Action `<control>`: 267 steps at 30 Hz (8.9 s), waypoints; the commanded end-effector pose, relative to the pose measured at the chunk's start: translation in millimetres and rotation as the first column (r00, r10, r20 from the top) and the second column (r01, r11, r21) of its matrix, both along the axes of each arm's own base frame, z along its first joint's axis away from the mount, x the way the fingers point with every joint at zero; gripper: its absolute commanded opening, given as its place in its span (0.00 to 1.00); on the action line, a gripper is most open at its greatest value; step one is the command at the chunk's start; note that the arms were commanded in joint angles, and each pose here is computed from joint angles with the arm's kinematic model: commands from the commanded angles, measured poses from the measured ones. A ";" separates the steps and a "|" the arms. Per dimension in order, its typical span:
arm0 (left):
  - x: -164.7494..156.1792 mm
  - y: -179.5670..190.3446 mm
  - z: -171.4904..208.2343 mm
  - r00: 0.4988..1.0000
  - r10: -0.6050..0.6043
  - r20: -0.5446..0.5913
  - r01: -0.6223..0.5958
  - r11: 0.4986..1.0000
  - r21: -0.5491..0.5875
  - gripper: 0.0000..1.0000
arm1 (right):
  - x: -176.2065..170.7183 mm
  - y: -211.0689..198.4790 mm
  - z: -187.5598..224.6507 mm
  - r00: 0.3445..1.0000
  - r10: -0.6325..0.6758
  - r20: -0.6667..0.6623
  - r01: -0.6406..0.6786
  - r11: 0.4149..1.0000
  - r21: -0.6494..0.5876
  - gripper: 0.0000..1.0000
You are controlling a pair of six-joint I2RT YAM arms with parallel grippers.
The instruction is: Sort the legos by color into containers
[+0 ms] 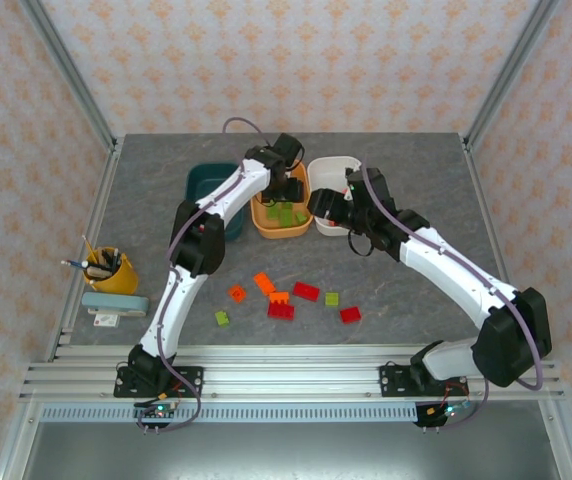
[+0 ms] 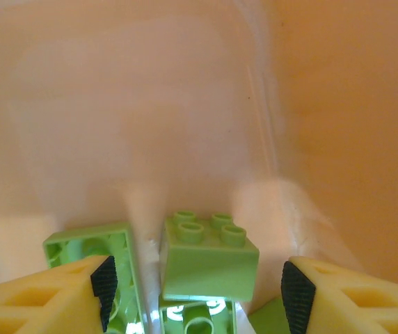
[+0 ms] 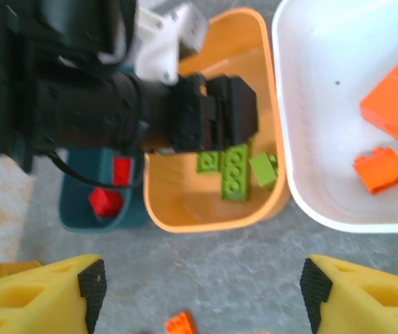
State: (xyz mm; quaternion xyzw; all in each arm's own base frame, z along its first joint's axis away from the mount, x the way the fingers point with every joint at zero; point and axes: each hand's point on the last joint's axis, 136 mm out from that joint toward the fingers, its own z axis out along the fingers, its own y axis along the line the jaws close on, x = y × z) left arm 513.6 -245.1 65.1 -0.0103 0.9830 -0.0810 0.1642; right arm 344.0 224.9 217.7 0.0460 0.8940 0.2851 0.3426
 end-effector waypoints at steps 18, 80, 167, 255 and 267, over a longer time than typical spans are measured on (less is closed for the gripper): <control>-246.5 180.9 138.8 0.849 0.508 0.149 -0.500 0.862 -0.089 0.82 | -140.2 156.2 -94.6 0.729 0.620 -0.290 -0.684 0.645 -0.342 0.73; -214.2 46.9 142.1 0.938 0.328 0.107 -0.223 0.814 -0.537 0.99 | 102.0 -29.5 -126.5 0.878 -0.011 -0.479 -0.135 0.954 -0.268 0.31; -222.4 87.7 99.9 0.968 0.250 0.000 -0.250 0.968 -0.028 0.58 | -144.6 17.8 4.9 0.926 0.330 -0.184 -0.325 0.944 0.059 0.87; -462.5 218.9 115.4 0.850 0.527 -0.002 -0.505 0.812 -0.295 0.85 | -178.7 254.2 -187.2 0.808 0.395 -0.437 -0.565 0.729 -0.386 0.37; -420.7 178.4 126.5 0.918 0.396 0.012 -0.347 0.820 -0.456 0.81 | -109.9 215.2 -107.0 0.906 0.289 -0.311 -0.387 0.862 -0.327 0.19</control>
